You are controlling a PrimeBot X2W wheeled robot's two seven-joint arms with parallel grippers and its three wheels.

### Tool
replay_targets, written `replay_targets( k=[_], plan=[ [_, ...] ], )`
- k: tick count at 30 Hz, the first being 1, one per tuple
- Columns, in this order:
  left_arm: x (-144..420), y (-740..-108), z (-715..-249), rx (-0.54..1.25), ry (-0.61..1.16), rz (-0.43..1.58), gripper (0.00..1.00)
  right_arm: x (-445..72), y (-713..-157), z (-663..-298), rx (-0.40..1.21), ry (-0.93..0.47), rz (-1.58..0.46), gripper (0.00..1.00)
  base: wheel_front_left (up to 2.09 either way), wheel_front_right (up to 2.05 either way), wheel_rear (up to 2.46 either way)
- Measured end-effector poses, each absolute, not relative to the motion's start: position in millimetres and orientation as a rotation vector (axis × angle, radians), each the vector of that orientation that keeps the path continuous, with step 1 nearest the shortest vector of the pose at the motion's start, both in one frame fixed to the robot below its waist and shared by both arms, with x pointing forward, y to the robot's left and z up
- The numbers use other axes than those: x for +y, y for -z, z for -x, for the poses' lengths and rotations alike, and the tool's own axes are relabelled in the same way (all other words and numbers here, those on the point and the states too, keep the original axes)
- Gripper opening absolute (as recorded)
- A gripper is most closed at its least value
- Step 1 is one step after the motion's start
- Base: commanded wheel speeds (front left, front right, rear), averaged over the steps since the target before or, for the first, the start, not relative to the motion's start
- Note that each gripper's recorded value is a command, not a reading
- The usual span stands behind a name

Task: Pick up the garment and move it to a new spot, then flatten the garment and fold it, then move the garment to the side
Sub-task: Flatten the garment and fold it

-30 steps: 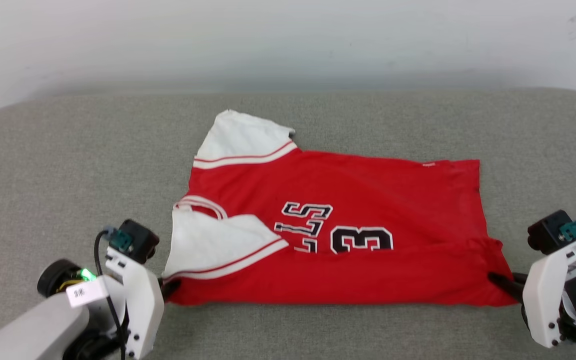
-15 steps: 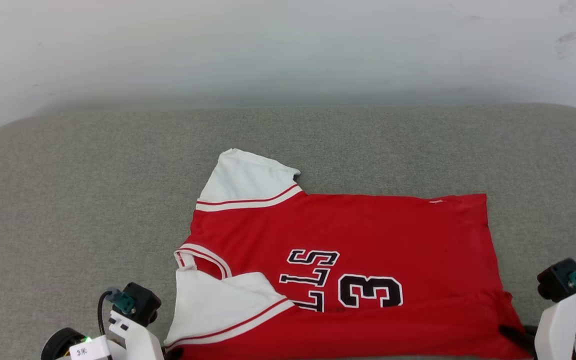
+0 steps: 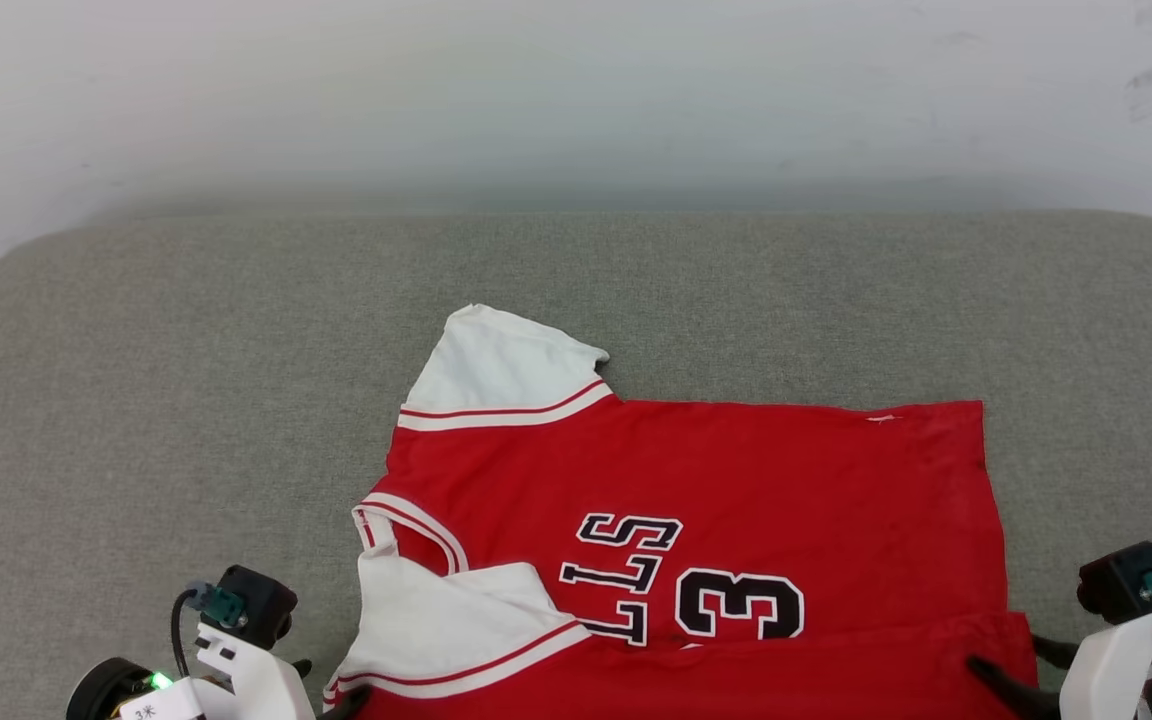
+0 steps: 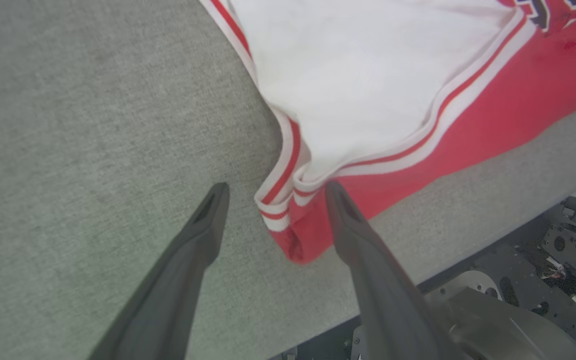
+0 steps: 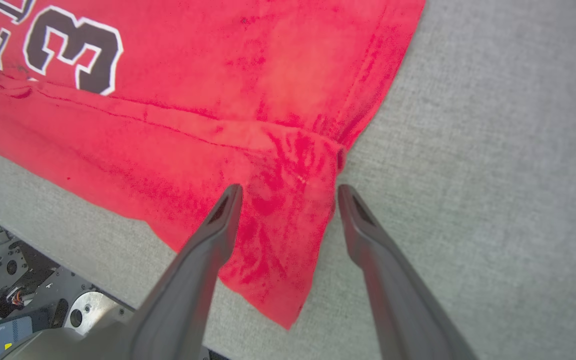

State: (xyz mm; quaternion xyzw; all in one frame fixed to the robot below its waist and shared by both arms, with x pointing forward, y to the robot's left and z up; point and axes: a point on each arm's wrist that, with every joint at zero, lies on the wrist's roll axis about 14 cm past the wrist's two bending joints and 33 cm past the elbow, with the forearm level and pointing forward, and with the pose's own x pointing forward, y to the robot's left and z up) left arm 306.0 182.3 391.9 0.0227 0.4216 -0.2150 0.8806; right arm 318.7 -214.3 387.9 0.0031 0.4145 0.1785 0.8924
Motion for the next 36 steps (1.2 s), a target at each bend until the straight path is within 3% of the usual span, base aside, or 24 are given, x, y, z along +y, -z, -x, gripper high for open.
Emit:
replay_targets(
  k=[10, 19, 26, 32, 36],
  plan=[
    [191, -455, -348, 0.563, 0.387, -0.1, 1.0, -227, -479, -375, 0.334, -0.27, -0.009, 1.0, 0.0, 0.0, 0.0],
    [190, -522, -406, 0.294, 0.353, -0.175, 1.0, -224, -553, -391, -0.053, -0.162, 0.014, 1.0, 0.0, 0.0, 0.0],
    [177, -552, -460, 0.228, 0.398, -0.193, 1.0, -214, -563, -388, -0.123, -0.131, 0.055, 1.0, 0.0, 0.0, 0.0],
    [161, -549, -507, 0.293, 0.481, -0.278, 1.0, -212, -542, -394, -0.066, -0.107, 0.038, 1.0, 0.0, 0.0, 0.0],
    [143, -533, -536, 0.39, 0.53, -0.218, 1.0, -213, -530, -403, -0.043, -0.093, 0.028, 1.0, 0.0, 0.0, 0.0]
  ],
)
